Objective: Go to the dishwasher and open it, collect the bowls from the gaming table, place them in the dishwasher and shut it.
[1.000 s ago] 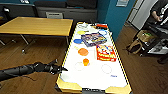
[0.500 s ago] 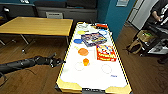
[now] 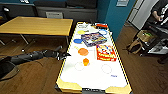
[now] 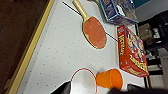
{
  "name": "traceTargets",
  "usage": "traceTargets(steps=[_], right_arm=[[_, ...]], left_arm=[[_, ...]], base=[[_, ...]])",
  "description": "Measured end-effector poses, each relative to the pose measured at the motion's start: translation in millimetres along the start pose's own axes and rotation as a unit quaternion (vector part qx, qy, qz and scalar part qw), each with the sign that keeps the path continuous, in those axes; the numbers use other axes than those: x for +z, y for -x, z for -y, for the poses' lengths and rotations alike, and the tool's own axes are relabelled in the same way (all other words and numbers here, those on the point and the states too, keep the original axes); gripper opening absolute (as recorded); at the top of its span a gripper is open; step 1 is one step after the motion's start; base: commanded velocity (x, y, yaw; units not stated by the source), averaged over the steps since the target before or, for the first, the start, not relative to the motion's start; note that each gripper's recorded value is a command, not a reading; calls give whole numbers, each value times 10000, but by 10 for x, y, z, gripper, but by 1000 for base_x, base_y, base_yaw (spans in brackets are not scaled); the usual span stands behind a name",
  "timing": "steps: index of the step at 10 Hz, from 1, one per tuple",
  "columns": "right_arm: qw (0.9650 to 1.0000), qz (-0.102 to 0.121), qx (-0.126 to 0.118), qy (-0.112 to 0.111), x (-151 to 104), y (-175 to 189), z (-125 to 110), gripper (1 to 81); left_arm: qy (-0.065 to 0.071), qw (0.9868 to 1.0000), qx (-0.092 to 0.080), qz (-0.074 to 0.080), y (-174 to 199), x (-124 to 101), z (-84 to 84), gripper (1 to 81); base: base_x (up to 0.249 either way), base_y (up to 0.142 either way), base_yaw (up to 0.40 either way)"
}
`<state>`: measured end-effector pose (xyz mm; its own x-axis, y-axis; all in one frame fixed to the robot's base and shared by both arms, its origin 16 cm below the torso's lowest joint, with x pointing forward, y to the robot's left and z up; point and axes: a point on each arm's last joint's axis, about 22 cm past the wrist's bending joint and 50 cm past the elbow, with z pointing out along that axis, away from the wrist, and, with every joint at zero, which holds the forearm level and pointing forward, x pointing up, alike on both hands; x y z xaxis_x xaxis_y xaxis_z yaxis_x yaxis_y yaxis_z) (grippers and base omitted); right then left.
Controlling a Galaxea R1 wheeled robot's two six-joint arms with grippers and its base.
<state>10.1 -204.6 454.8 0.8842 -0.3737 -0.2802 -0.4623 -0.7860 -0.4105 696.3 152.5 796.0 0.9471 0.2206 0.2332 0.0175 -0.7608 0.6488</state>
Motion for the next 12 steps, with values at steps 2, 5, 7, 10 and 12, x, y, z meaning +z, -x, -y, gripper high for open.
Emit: traceTargets(steps=[2, 5, 7, 10, 12], right_arm=[[10000, 5, 1, -3, 4, 1, 7, 10], [10000, 0, 5, 11, 5, -5, -5, 10], [10000, -2, 3, 27, 2, -8, -20, 10], [10000, -4, 2, 35, 1, -12, -27, 10], [10000, 2, 2, 34, 4, -8, -23, 10]], left_arm=[[109, 9998, 120, 134, 99, 250, -250, 811], [87, 9992, 214, 330, 319, 551, -340, 811], [151, 9987, 290, 395, 387, 734, -532, 811], [153, 9986, 337, 389, 391, 922, -688, 811], [56, 9991, 292, 303, 303, 1018, -684, 811]], base=[[0, 0, 0], [0, 0, 0], [0, 0, 0], [0, 0, 0], [0, 0, 0]])
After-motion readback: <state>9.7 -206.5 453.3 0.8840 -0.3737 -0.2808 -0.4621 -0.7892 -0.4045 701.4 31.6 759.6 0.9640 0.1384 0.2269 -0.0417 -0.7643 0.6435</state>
